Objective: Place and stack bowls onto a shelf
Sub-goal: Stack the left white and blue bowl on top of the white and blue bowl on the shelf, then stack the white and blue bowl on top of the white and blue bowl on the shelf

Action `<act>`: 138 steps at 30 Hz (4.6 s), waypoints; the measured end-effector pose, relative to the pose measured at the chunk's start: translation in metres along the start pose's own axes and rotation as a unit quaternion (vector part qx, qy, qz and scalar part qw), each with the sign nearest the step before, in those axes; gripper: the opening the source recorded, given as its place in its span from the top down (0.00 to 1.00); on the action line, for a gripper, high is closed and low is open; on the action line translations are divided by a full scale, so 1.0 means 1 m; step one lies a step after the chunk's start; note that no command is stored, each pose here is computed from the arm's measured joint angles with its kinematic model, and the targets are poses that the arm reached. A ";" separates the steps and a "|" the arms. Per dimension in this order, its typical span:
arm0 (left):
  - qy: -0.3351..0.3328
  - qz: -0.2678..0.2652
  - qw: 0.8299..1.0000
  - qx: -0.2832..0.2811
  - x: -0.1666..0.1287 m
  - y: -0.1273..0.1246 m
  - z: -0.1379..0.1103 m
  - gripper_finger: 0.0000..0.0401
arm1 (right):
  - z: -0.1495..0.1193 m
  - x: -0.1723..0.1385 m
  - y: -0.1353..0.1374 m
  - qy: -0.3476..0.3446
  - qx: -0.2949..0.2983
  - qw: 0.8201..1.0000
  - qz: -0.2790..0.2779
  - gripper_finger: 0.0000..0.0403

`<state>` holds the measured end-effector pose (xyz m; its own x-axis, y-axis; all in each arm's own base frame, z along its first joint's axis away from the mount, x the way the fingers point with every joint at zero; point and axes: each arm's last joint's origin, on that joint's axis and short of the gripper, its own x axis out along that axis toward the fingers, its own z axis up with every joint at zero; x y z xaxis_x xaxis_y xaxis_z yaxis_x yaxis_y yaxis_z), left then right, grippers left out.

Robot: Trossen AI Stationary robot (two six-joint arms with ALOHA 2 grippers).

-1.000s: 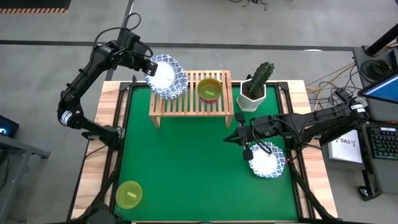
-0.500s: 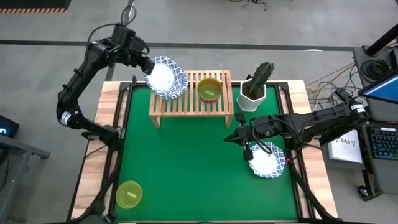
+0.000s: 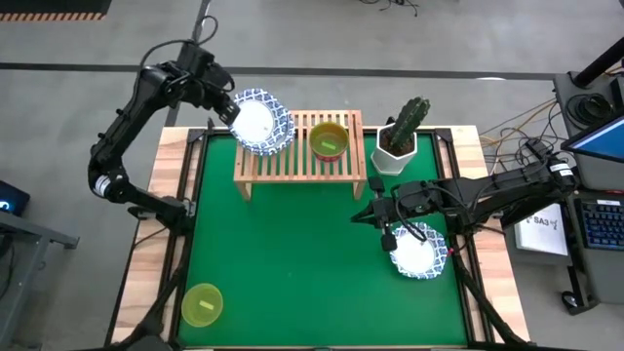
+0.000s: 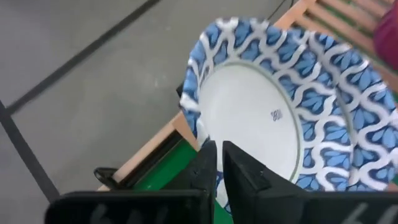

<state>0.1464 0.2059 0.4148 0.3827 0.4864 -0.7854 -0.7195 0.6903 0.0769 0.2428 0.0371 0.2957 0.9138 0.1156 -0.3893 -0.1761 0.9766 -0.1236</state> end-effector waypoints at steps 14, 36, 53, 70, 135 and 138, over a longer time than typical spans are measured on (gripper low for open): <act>0.036 0.019 0.999 -0.007 0.018 0.000 -0.010 1.00 | 0.000 0.000 0.000 0.000 0.000 1.000 0.000 0.98; 0.015 0.019 1.000 -0.018 0.015 -0.002 -0.012 1.00 | 0.000 0.000 0.000 0.000 0.000 1.000 0.000 0.98; 0.037 0.004 0.999 -0.032 0.040 -0.011 -0.027 1.00 | 0.000 0.000 0.000 0.000 0.000 1.000 0.000 0.98; -0.157 -0.191 0.969 0.023 0.001 -0.112 -0.083 1.00 | -0.002 0.008 0.000 0.004 0.004 1.000 0.000 0.98; -0.334 -0.497 0.775 0.202 -0.020 -0.214 -0.211 1.00 | -0.053 0.084 0.079 0.586 0.430 0.651 -0.220 0.59; -0.336 -0.496 0.774 0.204 -0.020 -0.214 -0.211 1.00 | -0.066 0.082 0.076 0.593 0.439 0.629 -0.248 0.59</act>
<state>0.1706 -0.0648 0.2839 0.9431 -0.3183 -0.0965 0.3131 0.9475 -0.0650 0.2803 0.1091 0.1942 -0.2289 0.0491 -0.9722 0.7673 0.6237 -0.1491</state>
